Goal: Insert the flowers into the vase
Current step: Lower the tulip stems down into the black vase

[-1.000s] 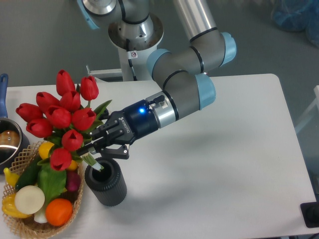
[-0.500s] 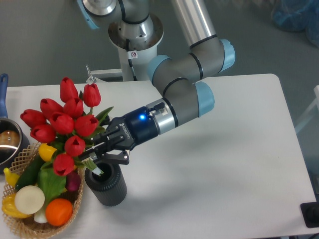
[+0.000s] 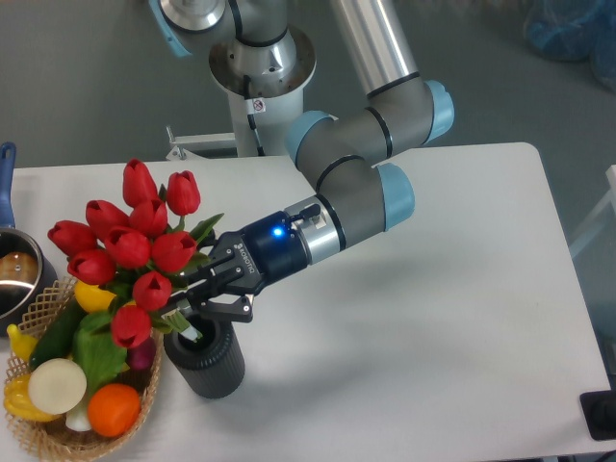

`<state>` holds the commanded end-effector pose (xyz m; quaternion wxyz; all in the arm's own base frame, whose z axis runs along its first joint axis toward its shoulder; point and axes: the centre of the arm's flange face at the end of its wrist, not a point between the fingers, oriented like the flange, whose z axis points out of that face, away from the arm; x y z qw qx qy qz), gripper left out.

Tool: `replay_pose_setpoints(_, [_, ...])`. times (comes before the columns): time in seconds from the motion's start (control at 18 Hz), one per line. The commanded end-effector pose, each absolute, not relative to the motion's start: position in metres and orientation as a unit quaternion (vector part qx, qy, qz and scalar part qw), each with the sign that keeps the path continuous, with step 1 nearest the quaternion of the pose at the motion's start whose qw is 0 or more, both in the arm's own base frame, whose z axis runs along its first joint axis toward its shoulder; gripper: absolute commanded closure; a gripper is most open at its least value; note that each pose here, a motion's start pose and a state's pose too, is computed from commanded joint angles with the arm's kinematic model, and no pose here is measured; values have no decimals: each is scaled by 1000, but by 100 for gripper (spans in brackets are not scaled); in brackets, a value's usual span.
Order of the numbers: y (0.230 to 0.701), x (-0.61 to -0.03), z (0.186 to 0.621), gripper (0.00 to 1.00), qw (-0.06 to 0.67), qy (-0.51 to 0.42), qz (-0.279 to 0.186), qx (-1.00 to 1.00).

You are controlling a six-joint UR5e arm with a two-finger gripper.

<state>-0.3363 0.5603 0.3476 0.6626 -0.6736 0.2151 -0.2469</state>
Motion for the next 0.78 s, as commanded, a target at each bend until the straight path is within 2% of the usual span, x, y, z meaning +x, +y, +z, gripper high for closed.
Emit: replay_pose_setpoints(0.78, [555, -332, 313, 78, 662, 212, -248, -675])
